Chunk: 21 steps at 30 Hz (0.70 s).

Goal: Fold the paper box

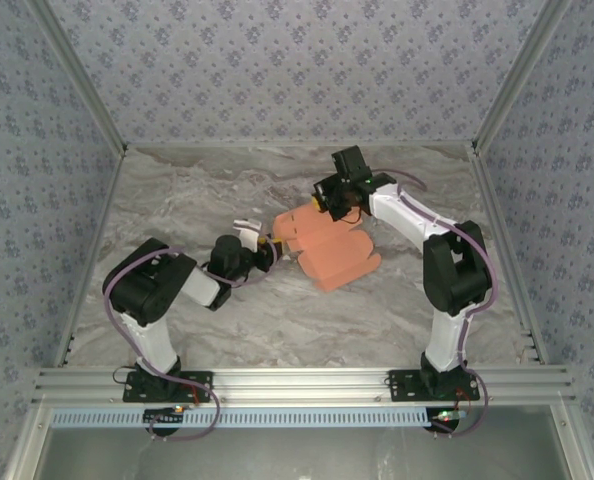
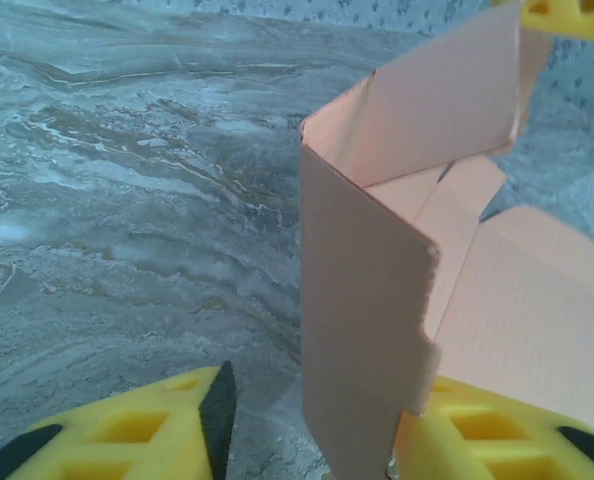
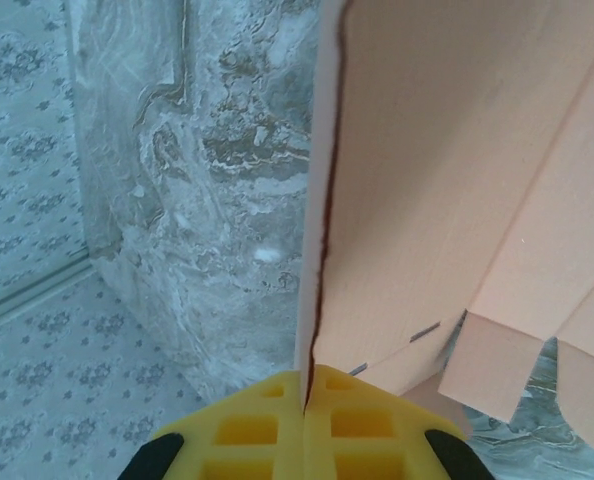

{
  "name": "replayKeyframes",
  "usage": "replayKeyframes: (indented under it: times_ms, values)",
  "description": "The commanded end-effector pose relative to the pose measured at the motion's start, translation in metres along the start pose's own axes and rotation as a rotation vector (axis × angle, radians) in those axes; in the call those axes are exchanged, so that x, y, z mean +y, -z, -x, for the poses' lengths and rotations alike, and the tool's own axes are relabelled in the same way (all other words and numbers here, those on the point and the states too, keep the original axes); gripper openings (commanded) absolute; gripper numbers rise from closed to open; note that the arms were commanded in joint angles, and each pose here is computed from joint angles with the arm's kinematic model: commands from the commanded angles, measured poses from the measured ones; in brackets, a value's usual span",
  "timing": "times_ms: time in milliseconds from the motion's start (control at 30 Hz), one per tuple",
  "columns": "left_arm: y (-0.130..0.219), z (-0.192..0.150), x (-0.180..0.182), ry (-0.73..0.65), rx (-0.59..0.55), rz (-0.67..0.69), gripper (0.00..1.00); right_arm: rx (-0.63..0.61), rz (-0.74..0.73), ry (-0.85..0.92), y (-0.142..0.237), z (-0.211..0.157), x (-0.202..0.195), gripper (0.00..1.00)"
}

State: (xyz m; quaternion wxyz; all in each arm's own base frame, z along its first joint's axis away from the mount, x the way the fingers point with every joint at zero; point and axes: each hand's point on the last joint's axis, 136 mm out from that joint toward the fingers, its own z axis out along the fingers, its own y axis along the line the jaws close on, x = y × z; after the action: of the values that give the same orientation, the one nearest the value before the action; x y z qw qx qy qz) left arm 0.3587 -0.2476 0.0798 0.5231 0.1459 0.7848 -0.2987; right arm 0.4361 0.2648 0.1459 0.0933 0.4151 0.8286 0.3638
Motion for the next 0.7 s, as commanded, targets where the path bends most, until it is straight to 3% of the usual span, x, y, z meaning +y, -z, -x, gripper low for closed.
replayKeyframes:
  times_ms: [0, 233, 400, 567, 667]
  values:
    - [0.006, 0.021, -0.007, 0.022, -0.045, -0.056, 0.57, 0.042, 0.052, 0.068, -0.009, -0.005, 0.001, 0.0]
    - [0.022, 0.02, -0.018, 0.002, -0.024, -0.116, 0.68, 0.086, 0.133, 0.182, -0.005, -0.001, -0.004, 0.0]
    - [0.023, 0.013, -0.01, -0.021, 0.01, -0.086, 0.67, 0.129, 0.191, 0.16, -0.006, 0.005, -0.013, 0.0]
    - [0.019, 0.031, -0.003, 0.046, -0.022, -0.078, 0.68, 0.143, 0.232, 0.213, -0.001, 0.002, -0.007, 0.0]
    - [0.009, 0.038, -0.006, 0.049, 0.021, -0.092, 0.69, 0.153, 0.245, 0.241, 0.001, -0.002, -0.004, 0.0]
